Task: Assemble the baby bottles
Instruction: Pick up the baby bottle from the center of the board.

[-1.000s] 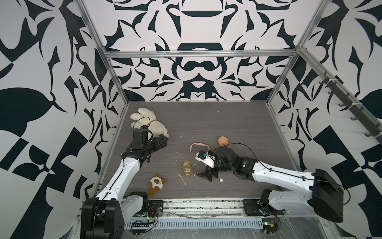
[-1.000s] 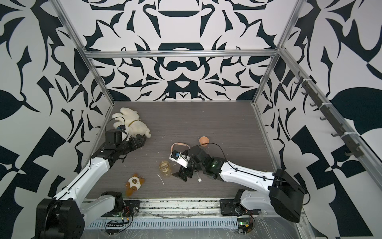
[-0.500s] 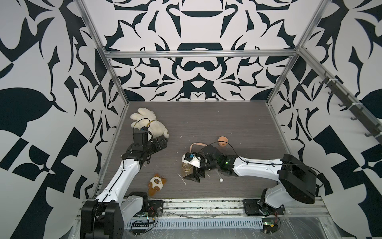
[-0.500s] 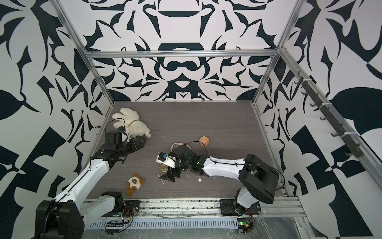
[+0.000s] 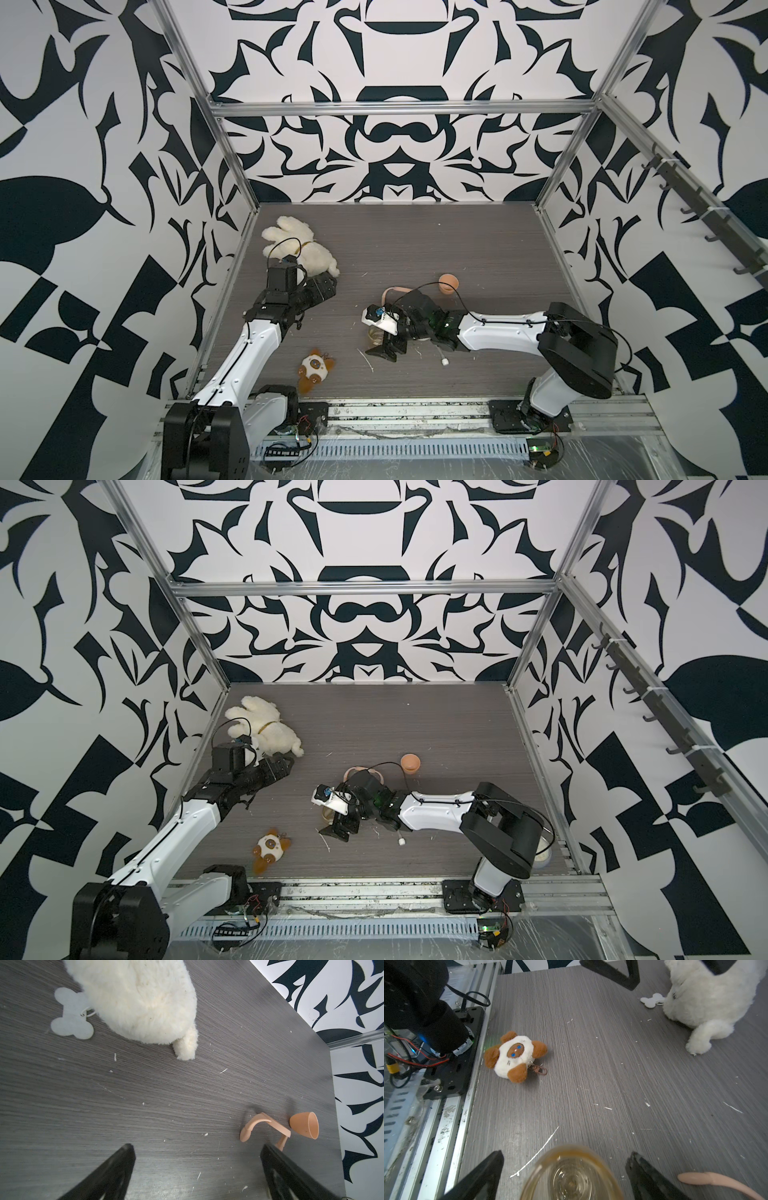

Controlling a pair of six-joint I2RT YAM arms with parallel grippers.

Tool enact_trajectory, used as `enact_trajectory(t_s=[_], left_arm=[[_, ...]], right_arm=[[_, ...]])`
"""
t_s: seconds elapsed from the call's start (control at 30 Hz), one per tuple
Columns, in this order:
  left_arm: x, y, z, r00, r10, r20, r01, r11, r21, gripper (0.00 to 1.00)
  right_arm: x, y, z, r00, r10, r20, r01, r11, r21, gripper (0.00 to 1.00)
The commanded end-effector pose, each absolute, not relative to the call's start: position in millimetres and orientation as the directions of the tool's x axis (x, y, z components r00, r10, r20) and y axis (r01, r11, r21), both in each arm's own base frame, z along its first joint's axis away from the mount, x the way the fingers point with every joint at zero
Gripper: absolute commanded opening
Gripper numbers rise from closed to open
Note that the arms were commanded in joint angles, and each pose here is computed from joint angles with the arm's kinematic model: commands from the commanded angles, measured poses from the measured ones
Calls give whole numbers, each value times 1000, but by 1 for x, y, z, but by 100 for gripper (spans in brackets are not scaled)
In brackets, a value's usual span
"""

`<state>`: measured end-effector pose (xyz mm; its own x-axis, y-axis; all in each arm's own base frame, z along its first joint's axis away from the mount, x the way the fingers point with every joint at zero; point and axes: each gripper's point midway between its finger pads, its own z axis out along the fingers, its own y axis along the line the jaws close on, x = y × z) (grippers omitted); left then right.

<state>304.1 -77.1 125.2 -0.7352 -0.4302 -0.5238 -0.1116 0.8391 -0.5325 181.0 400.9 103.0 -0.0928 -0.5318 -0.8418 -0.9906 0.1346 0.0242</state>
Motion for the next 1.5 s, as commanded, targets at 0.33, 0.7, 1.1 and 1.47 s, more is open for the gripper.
enact_trajectory(t_s=[0.33,0.7,1.1,1.47], left_arm=[[299,-80,113,-752,-423,-505,-108,835,-540,99],[299,-83,112,-753,-423,-503,-97,828,-552,99],[299,-83,111,-754,-423,-503,-95,827,-554,99],[295,-146,166,-652,-240,-719,282,804,-524,99]], right_arm=[[187,409,117,-17,-500,-866,-992,116,-48,92],[183,408,108,-19,-510,-860,-995,93,-34,88],[186,402,104,-19,-521,-853,-993,106,-42,43],[252,335,203,-261,-288,-921,-929,334,159,30]])
